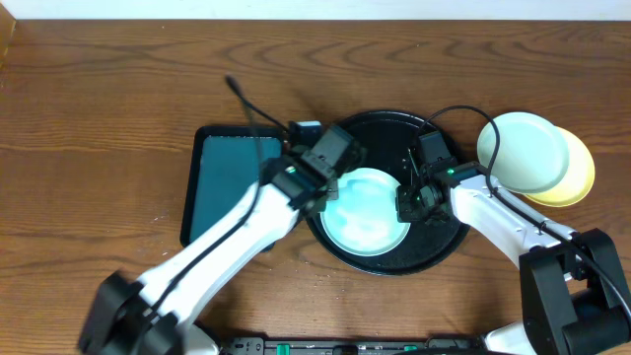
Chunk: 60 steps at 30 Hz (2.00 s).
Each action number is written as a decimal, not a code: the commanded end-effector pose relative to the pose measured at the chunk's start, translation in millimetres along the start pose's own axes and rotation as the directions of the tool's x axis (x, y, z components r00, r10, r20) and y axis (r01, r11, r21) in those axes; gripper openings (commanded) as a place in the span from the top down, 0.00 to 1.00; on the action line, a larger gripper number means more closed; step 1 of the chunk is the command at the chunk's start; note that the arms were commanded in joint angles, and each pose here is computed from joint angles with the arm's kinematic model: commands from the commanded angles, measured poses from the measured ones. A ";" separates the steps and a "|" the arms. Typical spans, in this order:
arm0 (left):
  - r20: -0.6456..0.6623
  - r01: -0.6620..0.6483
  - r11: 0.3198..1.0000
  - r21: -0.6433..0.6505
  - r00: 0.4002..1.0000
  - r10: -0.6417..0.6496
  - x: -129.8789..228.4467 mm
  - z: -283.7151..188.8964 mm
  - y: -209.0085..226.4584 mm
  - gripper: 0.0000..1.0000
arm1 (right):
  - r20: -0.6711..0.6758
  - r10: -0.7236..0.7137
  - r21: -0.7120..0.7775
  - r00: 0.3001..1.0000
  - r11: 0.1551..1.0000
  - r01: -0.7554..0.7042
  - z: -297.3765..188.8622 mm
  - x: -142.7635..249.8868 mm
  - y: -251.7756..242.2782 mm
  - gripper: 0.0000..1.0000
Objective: Clean dirty plates on tray and stack at the side
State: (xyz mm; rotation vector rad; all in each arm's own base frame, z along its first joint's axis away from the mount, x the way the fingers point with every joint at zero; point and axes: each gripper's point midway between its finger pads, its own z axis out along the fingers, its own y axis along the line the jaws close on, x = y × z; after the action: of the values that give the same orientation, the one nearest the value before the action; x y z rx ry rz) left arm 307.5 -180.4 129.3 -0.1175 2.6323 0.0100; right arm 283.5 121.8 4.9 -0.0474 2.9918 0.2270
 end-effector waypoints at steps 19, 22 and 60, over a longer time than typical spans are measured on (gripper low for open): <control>-0.241 0.160 0.982 -0.096 0.954 -0.179 16.4 49.3 152.1 0.85 | 0.457 -0.407 0.430 0.791 0.879 0.205 -162.6 -50.8 14.4 0.99; -0.234 0.172 0.983 -0.070 0.955 -0.183 12.6 47.2 149.4 0.73 | 0.461 -0.481 0.533 0.746 0.822 0.200 -178.7 -51.4 13.4 0.99; -0.057 0.180 0.979 0.098 0.983 -0.175 -9.9 -32.1 137.3 0.21 | 0.390 -0.797 0.870 0.460 0.483 0.098 -250.6 -19.1 70.3 0.99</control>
State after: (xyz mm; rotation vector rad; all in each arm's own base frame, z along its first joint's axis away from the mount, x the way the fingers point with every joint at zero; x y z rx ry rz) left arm 285.5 -44.7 153.2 -0.3255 2.6718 -0.1917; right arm 266.0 156.8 247.0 -0.6495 1.8216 -0.8745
